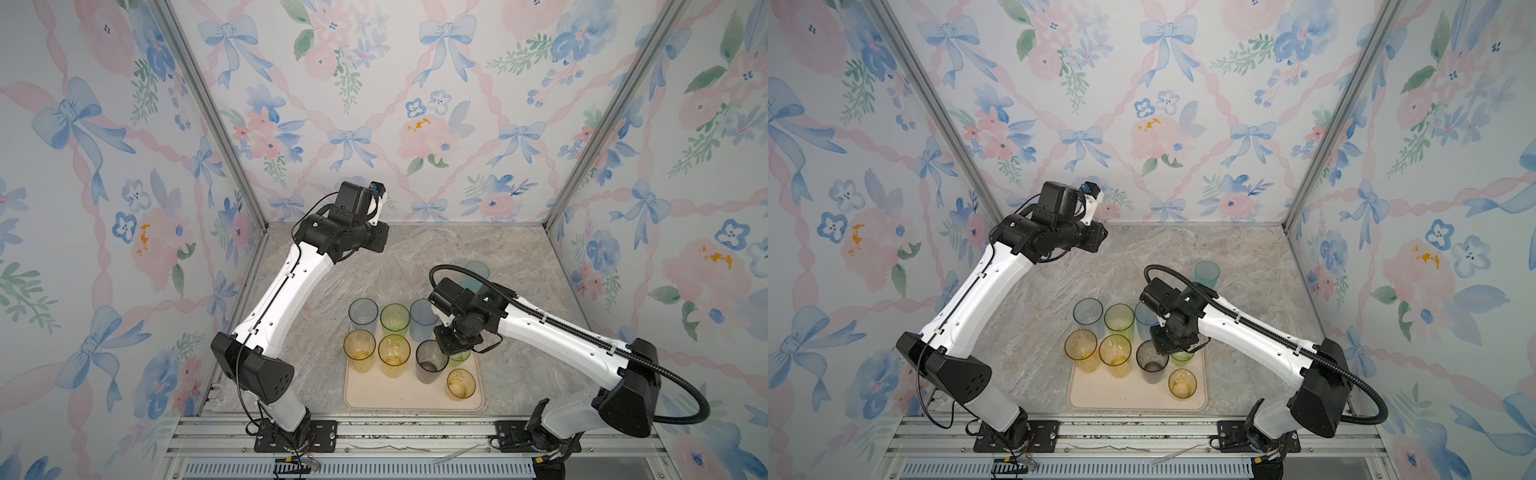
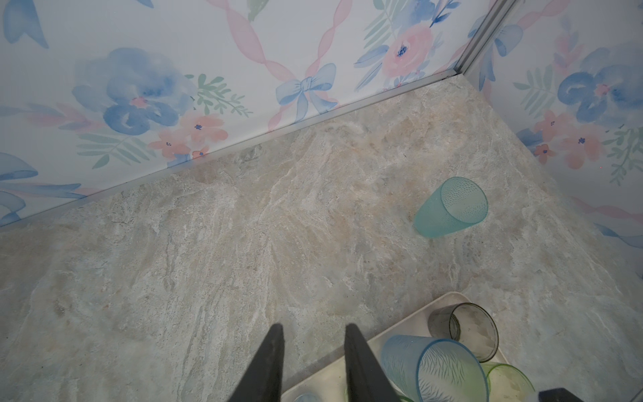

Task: Place the glasses into the tray
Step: Move the glass to the tray.

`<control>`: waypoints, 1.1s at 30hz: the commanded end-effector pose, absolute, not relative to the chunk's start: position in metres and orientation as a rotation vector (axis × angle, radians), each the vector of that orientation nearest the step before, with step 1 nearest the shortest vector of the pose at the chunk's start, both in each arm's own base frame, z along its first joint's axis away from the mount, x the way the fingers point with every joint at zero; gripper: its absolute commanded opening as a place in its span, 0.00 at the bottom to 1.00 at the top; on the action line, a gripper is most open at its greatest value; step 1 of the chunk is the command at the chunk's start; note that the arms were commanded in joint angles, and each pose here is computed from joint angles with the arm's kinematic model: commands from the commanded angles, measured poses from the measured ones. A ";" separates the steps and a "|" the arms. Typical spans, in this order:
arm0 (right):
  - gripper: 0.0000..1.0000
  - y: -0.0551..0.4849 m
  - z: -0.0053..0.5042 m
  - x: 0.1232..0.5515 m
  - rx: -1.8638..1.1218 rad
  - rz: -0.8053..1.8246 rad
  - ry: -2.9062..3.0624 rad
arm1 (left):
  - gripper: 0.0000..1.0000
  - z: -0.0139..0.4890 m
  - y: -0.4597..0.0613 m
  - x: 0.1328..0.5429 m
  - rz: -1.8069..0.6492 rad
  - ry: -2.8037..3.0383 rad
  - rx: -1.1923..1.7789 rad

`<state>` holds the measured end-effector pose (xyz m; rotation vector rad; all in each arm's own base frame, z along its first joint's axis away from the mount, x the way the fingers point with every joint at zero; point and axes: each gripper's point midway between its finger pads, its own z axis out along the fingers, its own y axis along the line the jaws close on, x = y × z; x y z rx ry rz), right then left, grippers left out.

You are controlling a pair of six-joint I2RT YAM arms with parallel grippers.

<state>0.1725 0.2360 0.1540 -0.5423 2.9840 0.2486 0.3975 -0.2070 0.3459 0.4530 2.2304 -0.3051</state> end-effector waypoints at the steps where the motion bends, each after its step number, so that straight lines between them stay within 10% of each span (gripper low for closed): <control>1: 0.22 0.240 0.155 0.173 -0.549 0.221 2.973 | 0.33 0.354 -0.202 0.394 -0.322 2.209 0.442; 33: 0.00 0.234 0.160 0.189 -0.543 0.042 2.902 | 0.33 0.348 -0.188 0.398 -0.309 2.222 0.444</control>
